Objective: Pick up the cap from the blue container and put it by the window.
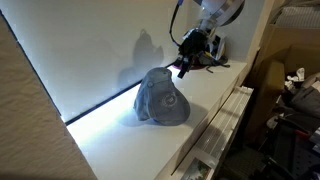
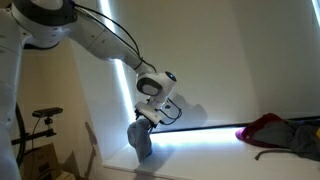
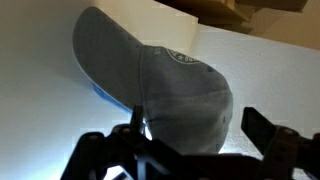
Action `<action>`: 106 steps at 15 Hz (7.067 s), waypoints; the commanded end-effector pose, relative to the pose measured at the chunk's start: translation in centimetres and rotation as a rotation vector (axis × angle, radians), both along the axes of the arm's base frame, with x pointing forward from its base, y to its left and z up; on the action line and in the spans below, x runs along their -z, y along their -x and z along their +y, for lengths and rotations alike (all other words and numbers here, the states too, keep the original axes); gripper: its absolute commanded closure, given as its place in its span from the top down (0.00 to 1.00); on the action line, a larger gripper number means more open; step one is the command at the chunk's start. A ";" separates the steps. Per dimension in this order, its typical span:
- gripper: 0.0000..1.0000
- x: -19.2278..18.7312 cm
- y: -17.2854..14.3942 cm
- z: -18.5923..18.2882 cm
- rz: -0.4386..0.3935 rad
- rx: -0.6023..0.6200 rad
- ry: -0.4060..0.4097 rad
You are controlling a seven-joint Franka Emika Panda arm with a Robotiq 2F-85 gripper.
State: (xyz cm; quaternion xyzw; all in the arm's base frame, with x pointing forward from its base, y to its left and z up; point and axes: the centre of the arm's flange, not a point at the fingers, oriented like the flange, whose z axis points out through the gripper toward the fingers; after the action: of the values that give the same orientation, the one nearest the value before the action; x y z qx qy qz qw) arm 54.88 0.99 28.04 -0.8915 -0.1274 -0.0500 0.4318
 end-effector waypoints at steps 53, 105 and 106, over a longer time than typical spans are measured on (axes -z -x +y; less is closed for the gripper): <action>0.01 -31.4 3.6 -17.2 -0.349 0.659 -0.074; 1.00 -8.3 -1.1 -20.7 -0.564 1.503 -0.186; 1.00 -8.5 -0.8 -20.4 -0.559 1.532 -0.125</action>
State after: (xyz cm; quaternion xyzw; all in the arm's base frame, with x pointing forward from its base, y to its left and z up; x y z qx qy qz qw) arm 57.02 -21.14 35.74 -0.6474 0.3969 -0.5509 0.3462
